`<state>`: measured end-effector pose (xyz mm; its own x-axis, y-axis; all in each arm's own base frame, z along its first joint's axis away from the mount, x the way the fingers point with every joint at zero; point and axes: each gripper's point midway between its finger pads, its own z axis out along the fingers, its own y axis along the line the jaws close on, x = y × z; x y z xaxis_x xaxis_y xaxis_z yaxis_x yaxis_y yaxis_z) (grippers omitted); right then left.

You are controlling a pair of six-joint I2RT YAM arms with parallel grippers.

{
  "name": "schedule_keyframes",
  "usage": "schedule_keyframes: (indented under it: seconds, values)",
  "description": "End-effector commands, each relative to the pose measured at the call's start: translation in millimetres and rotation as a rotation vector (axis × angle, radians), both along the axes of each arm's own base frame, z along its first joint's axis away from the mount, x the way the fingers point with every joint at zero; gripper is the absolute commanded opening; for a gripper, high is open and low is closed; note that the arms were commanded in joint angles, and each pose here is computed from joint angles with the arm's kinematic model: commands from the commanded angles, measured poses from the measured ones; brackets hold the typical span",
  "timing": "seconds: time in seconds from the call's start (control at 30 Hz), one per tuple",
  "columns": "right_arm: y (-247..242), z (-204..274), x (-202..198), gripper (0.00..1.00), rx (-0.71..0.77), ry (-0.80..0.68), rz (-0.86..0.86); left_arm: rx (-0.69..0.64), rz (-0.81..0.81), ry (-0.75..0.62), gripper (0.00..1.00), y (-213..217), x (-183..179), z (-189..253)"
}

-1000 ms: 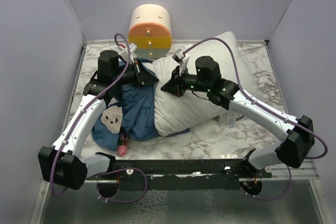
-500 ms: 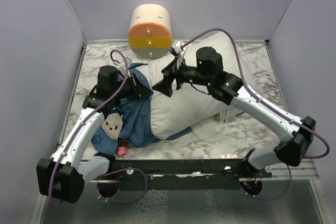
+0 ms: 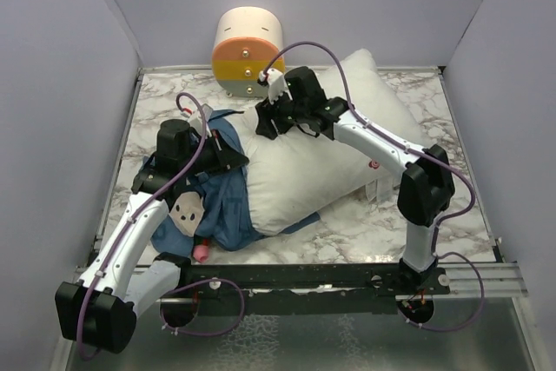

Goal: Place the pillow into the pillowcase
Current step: Stuff the pillow into the pillowcase.

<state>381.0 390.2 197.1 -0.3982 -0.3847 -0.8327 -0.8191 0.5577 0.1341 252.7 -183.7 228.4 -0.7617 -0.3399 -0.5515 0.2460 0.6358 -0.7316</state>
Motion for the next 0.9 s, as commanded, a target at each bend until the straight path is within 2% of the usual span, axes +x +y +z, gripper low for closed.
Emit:
schedule_keyframes:
  seconds: [0.0, 0.03, 0.07, 0.1, 0.13, 0.27, 0.4, 0.5, 0.6, 0.7, 0.87]
  values:
    - [-22.6, -52.7, -53.9, 0.37, -0.124, 0.186, 0.036, 0.024, 0.02, -0.01, 0.0, 4.4, 0.5, 4.3]
    - [-25.6, -54.3, -57.9, 0.21, -0.122, 0.196, 0.029, 0.022, 0.021, -0.021, 0.0, 3.9, 3.5, 9.0]
    - [-27.1, -51.1, -60.4, 0.11, -0.105, 0.194, 0.019, 0.019, 0.022, -0.034, 0.0, 2.9, 7.5, 14.5]
    - [-28.3, -45.9, -62.8, 0.04, -0.078, 0.186, 0.008, 0.013, 0.023, -0.052, 0.0, 1.7, 12.6, 21.9]
    - [-29.2, -39.8, -64.2, 0.01, -0.043, 0.185, -0.019, 0.009, 0.022, -0.07, 0.0, -0.3, 19.0, 29.7]
    - [-30.6, 4.7, -63.3, 0.01, 0.092, 0.119, -0.073, -0.029, 0.006, -0.157, 0.0, -11.5, 48.8, 72.9]
    - [-42.5, 71.4, -50.1, 0.01, 0.274, 0.036, -0.156, -0.114, -0.043, -0.226, 0.0, -30.1, 74.7, 117.5]
    - [-58.3, 120.3, -43.6, 0.01, 0.386, -0.037, -0.214, -0.158, -0.091, -0.238, 0.0, -46.3, 83.2, 133.8]
    - [-67.4, 149.1, -44.1, 0.01, 0.441, -0.089, -0.242, -0.169, -0.145, -0.244, 0.0, -68.3, 83.2, 138.4]
    - [-70.4, 149.3, -46.7, 0.01, 0.468, -0.084, -0.259, -0.175, -0.2, -0.24, 0.0, -93.0, 77.1, 132.5]
    - [-70.3, 95.5, -44.7, 0.01, 0.435, 0.016, -0.314, -0.182, -0.229, -0.221, 0.0, -111.6, 75.0, 114.8]
